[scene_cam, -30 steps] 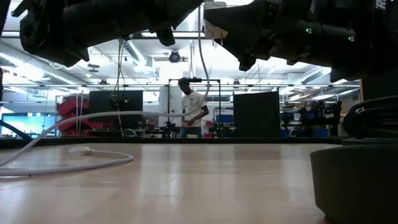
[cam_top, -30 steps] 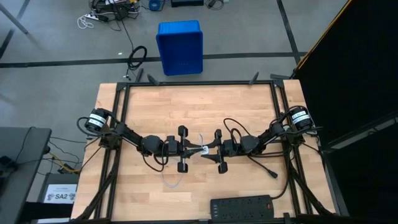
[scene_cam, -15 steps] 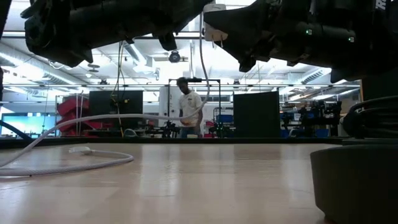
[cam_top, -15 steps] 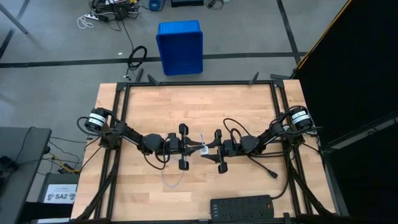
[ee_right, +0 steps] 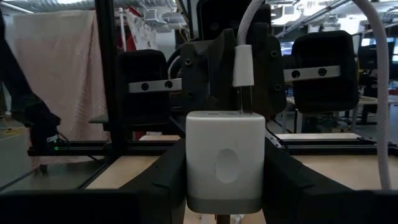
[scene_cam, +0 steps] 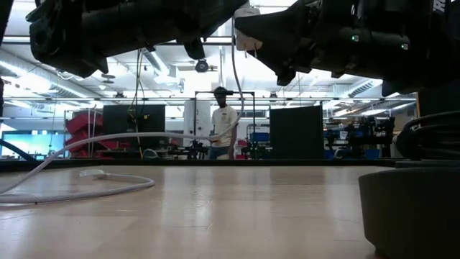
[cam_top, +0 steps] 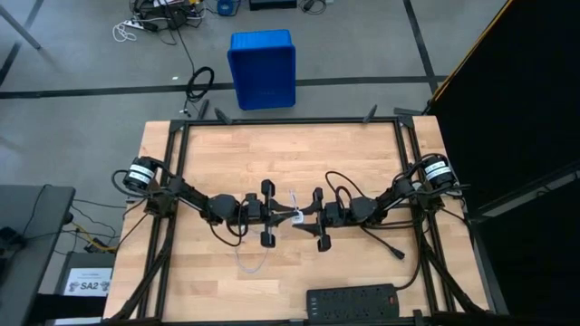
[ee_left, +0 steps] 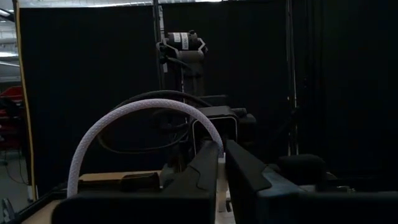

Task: Insert USB
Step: Insert the white USB cable into the white charger adapter

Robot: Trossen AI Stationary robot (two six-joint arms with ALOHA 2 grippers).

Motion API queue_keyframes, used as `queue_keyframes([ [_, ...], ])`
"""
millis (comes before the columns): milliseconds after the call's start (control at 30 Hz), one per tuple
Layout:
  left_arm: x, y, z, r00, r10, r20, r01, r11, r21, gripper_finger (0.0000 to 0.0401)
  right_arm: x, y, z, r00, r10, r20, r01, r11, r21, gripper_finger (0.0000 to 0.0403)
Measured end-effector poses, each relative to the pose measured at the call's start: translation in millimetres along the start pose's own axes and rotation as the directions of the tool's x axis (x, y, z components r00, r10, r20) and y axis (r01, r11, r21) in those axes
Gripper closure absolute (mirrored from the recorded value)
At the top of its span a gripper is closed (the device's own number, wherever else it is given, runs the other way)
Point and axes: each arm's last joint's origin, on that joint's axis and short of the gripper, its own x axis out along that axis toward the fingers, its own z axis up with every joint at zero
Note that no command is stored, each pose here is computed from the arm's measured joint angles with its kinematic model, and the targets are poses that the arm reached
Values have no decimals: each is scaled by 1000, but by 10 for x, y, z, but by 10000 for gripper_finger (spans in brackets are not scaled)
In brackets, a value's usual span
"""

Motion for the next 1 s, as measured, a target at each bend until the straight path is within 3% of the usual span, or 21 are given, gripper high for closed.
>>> queue_keyframes([
  [1000,-22,-50,-50,998,-21,-52,20,1000,-12,401,-2,-2,-16,1000,-8,-14,8,1000,2,285],
])
